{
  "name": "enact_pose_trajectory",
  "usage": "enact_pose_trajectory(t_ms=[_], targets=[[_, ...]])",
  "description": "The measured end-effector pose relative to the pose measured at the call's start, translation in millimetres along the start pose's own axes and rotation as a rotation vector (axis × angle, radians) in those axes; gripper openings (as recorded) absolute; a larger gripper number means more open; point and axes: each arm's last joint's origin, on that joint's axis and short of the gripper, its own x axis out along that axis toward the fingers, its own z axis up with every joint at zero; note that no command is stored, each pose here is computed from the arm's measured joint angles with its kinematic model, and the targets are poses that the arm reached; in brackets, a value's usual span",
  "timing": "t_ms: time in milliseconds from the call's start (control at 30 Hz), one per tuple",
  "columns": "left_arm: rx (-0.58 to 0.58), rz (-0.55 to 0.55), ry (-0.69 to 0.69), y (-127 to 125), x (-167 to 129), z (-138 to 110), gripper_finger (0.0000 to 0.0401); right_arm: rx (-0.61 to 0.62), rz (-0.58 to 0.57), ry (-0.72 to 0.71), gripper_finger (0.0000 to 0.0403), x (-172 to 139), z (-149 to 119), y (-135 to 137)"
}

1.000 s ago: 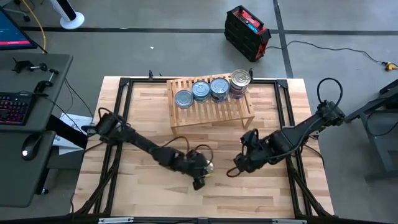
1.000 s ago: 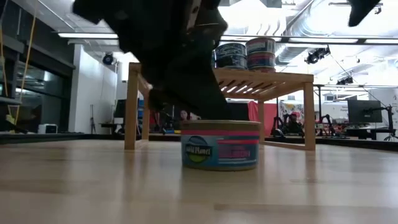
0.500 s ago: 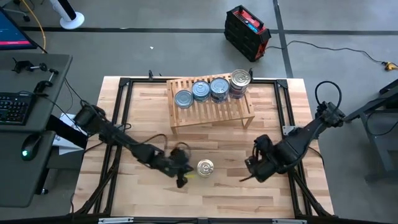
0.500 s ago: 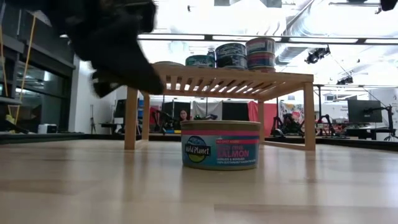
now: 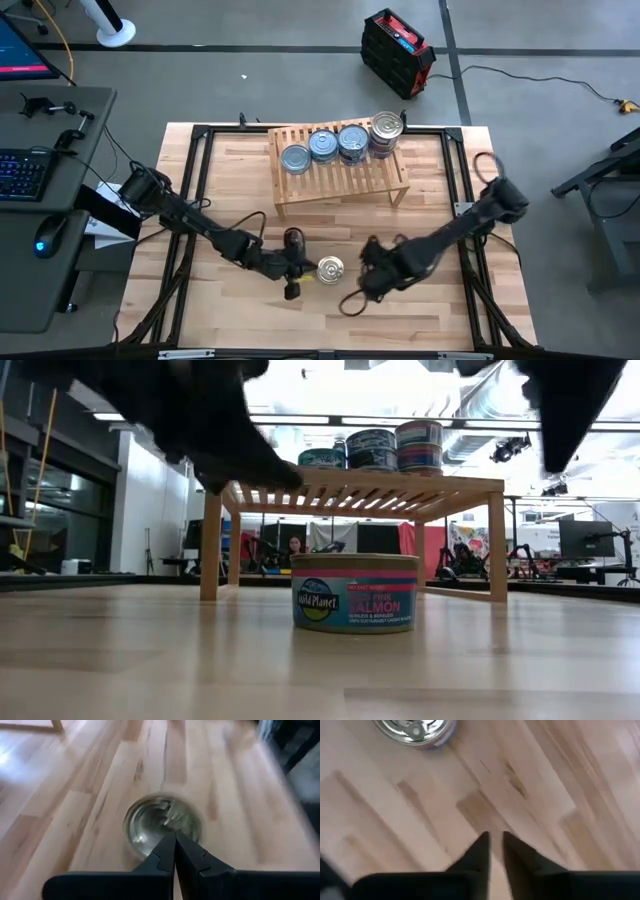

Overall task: Stack canned seafood by type on shelf
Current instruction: Stack the pink tuna can on the stacked pink tuna cans on the shelf

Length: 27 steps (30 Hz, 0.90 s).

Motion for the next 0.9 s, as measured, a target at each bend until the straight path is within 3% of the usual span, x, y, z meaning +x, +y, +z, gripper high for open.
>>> enact_pose_trajectory(t_ms=[67,233,533,900], targets=[[0.057,0.019,0.033,2,9,-5,0.0,-0.066,-0.003,-0.005,0.0022,20,10,8],[0.077,0.024,0.053,-2,24,-11,0.0,-0.198,-0.008,-0.047,0.0004,58,31,21],[0.079,0.023,0.088,-6,27,-21,0.0,-0.35,0.008,-0.077,0.0,85,50,26],[0.12,0.09,0.094,-1,29,-23,0.0,-0.31,0.055,-0.107,0.0,98,67,26]])
